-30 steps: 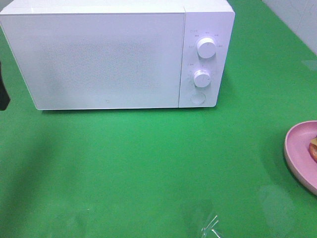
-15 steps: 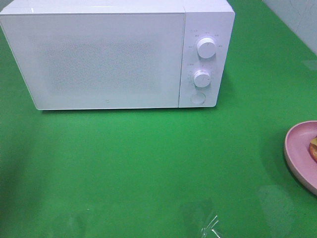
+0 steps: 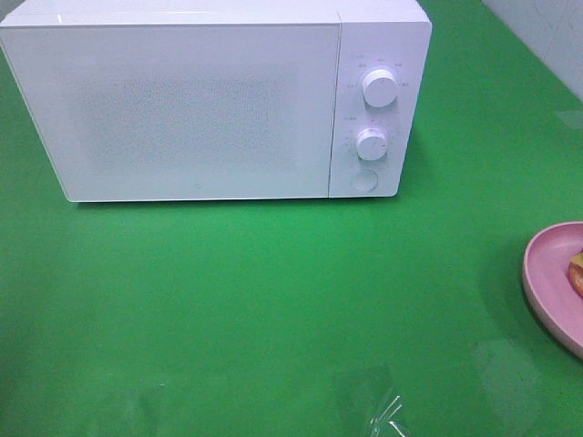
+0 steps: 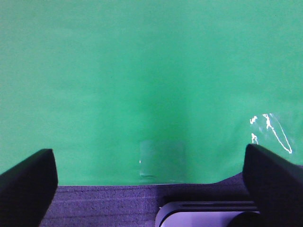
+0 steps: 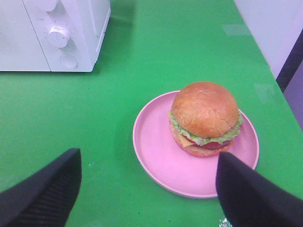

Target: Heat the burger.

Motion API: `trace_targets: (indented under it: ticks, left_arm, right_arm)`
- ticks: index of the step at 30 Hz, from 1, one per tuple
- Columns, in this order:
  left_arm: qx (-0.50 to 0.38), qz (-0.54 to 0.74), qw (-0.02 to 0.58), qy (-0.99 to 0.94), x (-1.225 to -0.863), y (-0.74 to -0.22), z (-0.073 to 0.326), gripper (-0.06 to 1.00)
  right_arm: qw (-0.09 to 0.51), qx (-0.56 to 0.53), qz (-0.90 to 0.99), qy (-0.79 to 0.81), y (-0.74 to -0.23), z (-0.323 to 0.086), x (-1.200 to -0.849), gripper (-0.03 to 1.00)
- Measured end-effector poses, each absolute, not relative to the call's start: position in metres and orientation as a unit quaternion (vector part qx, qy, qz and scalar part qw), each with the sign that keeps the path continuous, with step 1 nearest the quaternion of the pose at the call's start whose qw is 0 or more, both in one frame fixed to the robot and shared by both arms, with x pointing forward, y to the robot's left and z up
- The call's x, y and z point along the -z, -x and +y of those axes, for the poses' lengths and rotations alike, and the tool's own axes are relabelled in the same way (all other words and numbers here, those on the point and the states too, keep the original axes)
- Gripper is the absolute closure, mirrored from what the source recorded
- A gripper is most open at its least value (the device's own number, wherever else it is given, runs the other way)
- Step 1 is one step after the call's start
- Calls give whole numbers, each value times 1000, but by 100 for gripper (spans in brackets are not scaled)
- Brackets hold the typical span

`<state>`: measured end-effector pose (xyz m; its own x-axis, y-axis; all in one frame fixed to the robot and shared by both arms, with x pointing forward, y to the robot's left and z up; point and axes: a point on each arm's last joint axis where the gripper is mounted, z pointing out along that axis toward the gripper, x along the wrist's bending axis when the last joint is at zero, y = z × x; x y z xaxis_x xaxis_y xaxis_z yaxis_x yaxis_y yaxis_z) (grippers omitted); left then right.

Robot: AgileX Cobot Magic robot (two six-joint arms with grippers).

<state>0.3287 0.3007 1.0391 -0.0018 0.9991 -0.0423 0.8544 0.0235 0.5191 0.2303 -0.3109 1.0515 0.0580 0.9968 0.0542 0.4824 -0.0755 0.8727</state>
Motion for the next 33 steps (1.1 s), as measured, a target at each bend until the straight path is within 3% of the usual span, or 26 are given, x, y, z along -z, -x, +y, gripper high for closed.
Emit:
trace_targets:
  ticks: [20, 33]
  left_arm:
    - [-367, 599, 376, -604, -1054, -236, 295, -5]
    - [-373, 595, 380, -601, -1054, -234, 295, -5]
  right_arm:
    - [353, -365, 581, -636, -230, -311, -1052, 21]
    - [353, -365, 581, -636, -230, -311, -1052, 21]
